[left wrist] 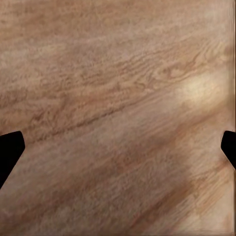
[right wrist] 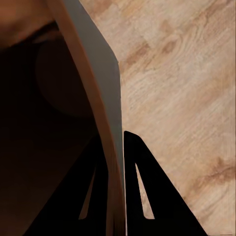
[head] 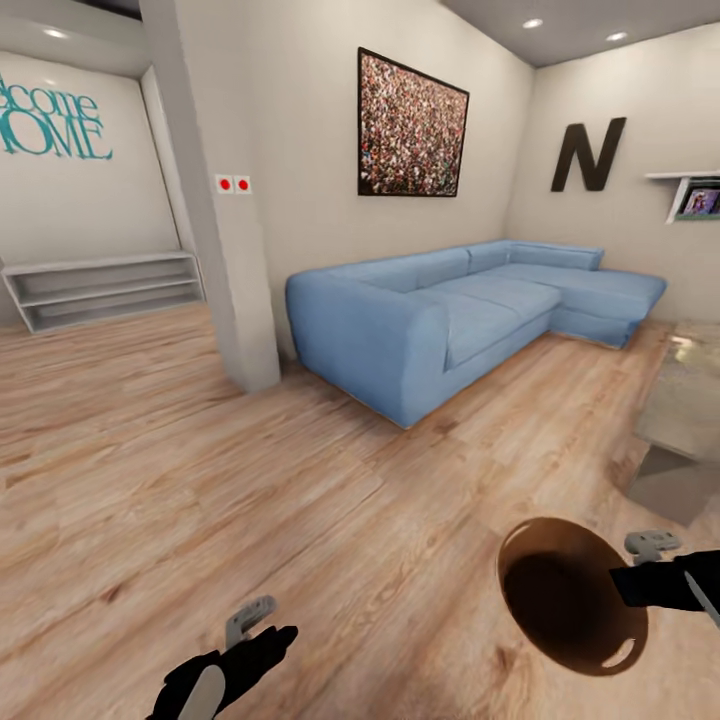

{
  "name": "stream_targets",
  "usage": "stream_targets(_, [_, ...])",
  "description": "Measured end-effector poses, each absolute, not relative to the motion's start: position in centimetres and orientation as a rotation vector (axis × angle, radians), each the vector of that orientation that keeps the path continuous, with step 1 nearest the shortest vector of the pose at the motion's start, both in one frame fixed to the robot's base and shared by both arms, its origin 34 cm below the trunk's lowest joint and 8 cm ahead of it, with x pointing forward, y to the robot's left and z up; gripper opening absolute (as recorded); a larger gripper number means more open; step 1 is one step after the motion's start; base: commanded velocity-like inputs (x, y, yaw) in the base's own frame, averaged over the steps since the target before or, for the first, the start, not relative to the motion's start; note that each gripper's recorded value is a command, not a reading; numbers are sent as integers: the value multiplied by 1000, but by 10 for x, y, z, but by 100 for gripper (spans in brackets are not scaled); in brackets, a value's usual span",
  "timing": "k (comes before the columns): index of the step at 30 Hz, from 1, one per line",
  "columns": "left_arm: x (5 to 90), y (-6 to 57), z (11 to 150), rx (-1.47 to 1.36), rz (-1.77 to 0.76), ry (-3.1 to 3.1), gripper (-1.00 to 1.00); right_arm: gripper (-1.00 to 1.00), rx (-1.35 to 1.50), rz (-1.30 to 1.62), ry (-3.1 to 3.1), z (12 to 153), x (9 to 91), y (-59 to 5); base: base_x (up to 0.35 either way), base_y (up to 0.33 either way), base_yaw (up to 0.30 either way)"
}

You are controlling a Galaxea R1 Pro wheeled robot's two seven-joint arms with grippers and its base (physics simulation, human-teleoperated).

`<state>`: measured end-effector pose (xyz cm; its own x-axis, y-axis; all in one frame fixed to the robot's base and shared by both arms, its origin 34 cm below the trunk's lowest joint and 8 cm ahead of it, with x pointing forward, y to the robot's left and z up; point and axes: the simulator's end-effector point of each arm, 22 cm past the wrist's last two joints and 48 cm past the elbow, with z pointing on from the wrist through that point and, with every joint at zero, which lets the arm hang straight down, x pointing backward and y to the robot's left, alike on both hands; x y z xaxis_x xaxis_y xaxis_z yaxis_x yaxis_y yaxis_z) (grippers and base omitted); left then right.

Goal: Put the three can of soda from the living room inside the tash can in the kitchen.

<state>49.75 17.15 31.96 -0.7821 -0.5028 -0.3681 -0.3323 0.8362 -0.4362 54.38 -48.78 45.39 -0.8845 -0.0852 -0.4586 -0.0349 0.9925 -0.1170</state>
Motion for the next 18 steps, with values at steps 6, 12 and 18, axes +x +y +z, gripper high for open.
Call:
stream_targets(6, [497,171,320,-615,-483,2537,100,-100,-109,-206,2654,455,543,-497,0,-276,-295])
stream_targets(12, [495,162,319,-576,-483,2553,100,-100,-109,-202,2654,455,543,-497,0,-296,-295])
stream_targets(18, [493,159,319,-559,-482,2559,100,-100,-102,-179,2654,454,543,-493,0,-299,-295])
